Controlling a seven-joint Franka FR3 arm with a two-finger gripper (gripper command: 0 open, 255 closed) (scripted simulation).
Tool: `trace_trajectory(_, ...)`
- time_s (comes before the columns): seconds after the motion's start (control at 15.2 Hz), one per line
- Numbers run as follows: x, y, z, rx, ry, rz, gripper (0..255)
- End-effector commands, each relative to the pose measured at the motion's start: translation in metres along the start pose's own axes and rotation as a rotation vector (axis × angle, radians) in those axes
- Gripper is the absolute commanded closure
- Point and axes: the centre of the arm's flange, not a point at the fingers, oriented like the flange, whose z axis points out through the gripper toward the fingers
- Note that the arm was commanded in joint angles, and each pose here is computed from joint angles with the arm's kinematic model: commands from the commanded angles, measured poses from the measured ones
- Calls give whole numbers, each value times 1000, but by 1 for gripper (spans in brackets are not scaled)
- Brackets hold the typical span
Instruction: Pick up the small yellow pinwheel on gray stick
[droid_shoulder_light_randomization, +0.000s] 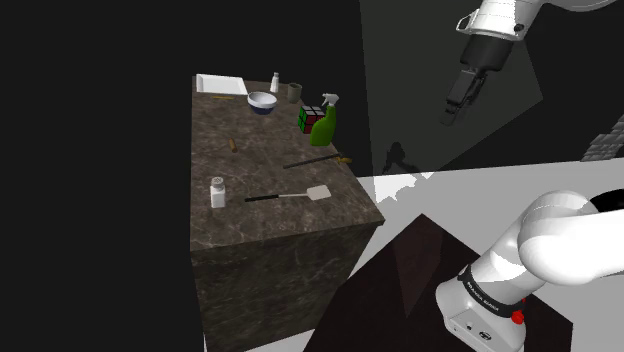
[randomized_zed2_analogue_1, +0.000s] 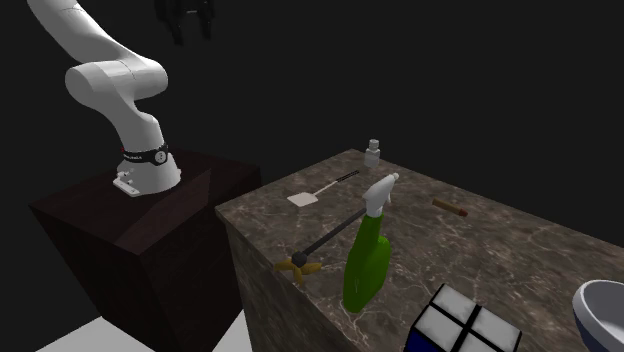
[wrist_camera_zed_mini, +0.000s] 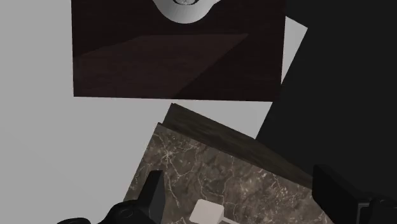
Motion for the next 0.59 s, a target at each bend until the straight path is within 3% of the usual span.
trace_trajectory(0.0,0,0,0,0,0,0,0)
trace_trajectory(0.53,71,51,57,-49,-42,-231,0)
